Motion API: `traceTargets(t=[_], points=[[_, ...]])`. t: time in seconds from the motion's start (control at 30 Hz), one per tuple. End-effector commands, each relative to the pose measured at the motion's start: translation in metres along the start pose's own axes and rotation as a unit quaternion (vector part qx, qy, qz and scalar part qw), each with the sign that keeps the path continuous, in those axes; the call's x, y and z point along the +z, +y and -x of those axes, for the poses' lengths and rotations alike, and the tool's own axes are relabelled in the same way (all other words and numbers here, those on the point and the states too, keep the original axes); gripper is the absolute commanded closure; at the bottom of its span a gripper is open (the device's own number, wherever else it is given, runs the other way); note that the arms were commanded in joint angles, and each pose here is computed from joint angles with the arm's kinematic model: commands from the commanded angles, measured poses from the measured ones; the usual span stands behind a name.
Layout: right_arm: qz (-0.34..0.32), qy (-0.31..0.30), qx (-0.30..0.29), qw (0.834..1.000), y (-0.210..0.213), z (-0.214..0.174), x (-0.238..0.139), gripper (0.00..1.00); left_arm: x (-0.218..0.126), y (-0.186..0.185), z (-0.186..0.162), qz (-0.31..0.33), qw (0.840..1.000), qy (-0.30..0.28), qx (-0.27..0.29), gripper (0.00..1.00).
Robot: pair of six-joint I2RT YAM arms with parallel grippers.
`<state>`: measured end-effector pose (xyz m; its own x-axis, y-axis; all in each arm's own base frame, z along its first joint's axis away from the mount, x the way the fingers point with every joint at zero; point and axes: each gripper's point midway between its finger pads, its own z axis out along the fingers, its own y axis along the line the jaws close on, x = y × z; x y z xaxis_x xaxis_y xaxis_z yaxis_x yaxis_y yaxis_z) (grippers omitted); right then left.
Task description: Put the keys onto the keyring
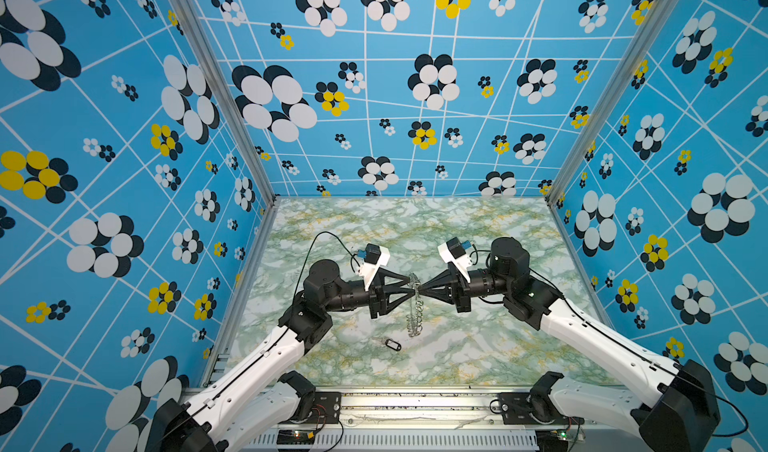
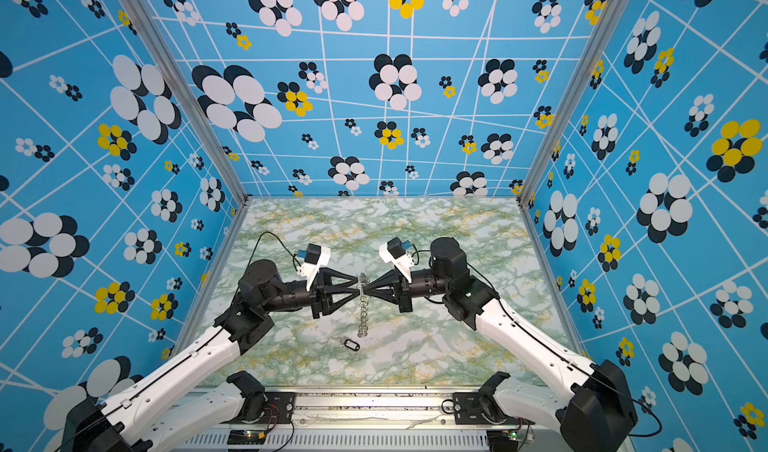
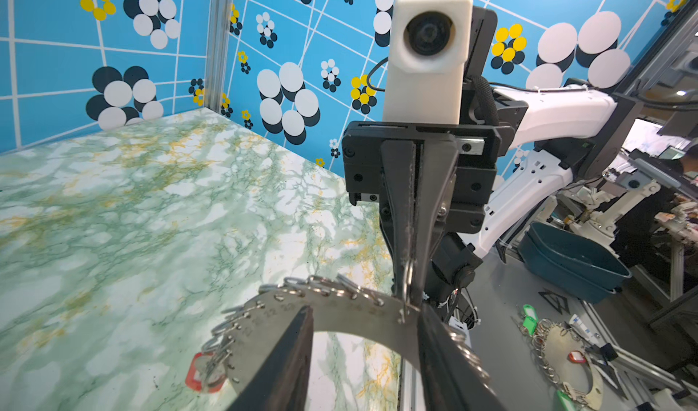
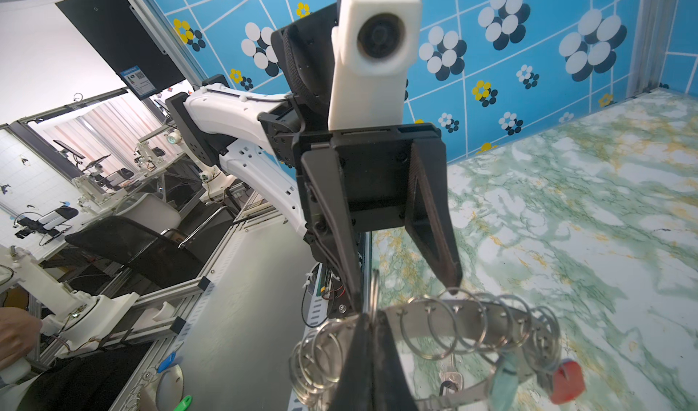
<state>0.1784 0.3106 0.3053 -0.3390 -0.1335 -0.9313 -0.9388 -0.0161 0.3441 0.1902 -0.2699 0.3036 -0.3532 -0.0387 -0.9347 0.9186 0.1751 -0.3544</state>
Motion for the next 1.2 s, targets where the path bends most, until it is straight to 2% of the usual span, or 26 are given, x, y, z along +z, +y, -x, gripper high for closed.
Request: traceTargets(t=[0.0,0.37,0.57,0.8,0.93,1.1,1.17], points=[[0.016,-0.01,-0.014,1.0,0.007,0.005,-0.002,1.0,-0.002,-0.011,0.016,-0.023,0.999,-0.02,0.023,0.6],[0.018,-0.012,-0.016,1.0,0.005,0.006,-0.001,1.0,0.002,-0.014,0.017,-0.034,0.999,-0.018,0.025,0.69],[0.018,-0.013,-0.015,1.0,0.005,0.007,-0.001,1.0,0.007,-0.019,0.016,-0.047,0.999,-0.012,0.025,0.8],[0.016,-0.005,-0.006,1.0,0.003,0.001,0.0,1.0,0.005,-0.02,0.018,-0.039,0.999,-0.015,0.032,0.99],[-0.002,0.016,-0.004,1.0,-0.001,-0.01,-0.002,1.0,0.002,-0.02,0.018,-0.022,0.999,-0.003,0.046,1.0],[-0.046,0.052,-0.023,0.997,-0.003,-0.022,-0.012,0.77,-0.003,-0.018,0.008,0.002,0.997,0.046,0.067,1.0],[-0.061,0.058,-0.033,0.996,-0.004,-0.023,-0.016,0.73,-0.005,-0.019,0.004,0.008,0.995,0.069,0.074,1.0]])
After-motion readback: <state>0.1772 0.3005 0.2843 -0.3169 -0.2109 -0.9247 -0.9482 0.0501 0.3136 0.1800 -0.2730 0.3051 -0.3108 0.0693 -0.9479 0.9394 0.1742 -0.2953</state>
